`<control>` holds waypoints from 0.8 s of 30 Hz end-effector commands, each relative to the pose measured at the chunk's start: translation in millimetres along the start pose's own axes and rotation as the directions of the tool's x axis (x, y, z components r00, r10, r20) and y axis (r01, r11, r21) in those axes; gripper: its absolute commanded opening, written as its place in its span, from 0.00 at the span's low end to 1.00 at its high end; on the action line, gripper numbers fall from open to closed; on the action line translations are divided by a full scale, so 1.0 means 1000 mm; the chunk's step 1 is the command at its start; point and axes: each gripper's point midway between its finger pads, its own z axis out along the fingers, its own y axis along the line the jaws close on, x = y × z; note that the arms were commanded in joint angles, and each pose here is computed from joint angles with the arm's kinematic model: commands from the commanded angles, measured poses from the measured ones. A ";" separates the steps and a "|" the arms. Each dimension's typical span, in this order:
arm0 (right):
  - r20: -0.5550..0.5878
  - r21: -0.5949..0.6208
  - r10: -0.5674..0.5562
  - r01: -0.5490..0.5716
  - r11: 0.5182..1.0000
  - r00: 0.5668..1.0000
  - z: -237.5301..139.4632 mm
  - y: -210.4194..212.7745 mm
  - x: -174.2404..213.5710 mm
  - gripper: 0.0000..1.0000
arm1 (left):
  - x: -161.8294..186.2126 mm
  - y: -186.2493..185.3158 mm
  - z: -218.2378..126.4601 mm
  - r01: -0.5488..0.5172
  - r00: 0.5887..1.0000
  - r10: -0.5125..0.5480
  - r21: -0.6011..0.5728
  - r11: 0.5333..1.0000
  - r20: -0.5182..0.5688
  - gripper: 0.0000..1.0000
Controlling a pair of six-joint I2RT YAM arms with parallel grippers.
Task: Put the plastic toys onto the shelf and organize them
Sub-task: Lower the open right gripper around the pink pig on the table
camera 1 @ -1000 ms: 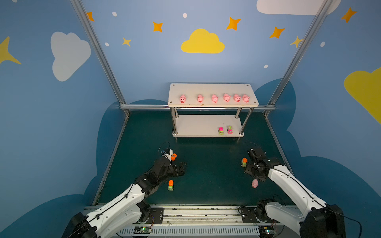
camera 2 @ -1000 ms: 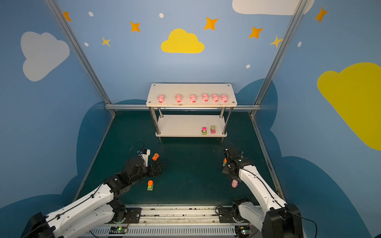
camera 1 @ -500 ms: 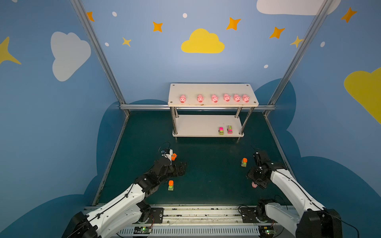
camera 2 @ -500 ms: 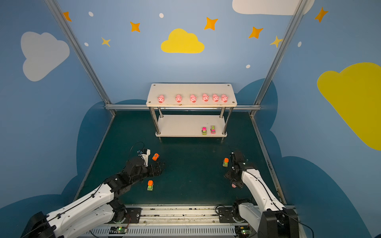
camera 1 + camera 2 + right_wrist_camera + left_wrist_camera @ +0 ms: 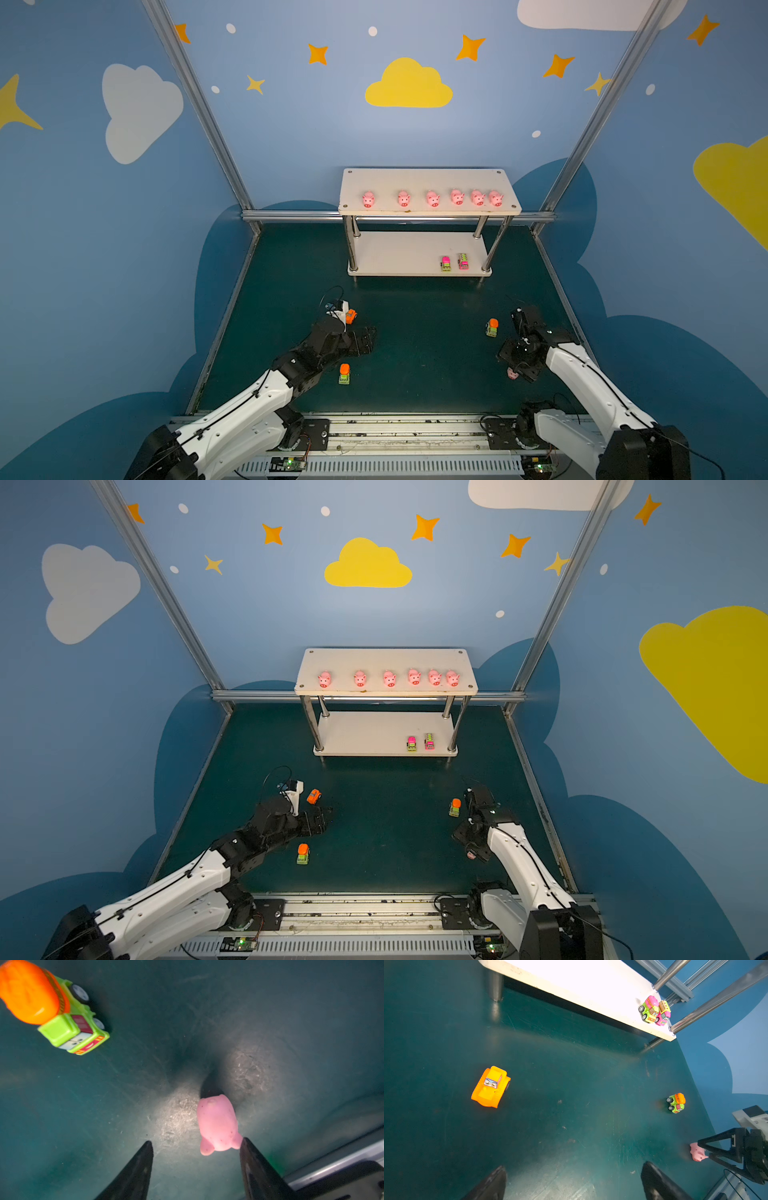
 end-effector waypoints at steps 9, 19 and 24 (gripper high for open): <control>0.005 0.031 0.037 -0.037 0.999 0.999 -0.001 -0.008 0.002 0.67 | 0.005 0.008 0.002 -0.016 1.000 0.016 -0.026 1.000 -0.006 1.00; -0.015 0.112 0.036 -0.034 0.993 0.999 0.005 -0.014 -0.002 0.67 | 0.004 0.012 0.005 -0.023 1.000 0.023 -0.057 0.998 -0.008 1.00; -0.016 0.107 0.030 -0.028 0.994 0.999 0.008 -0.012 -0.003 0.67 | 0.005 0.013 0.007 -0.024 1.000 0.023 -0.060 0.998 -0.016 1.00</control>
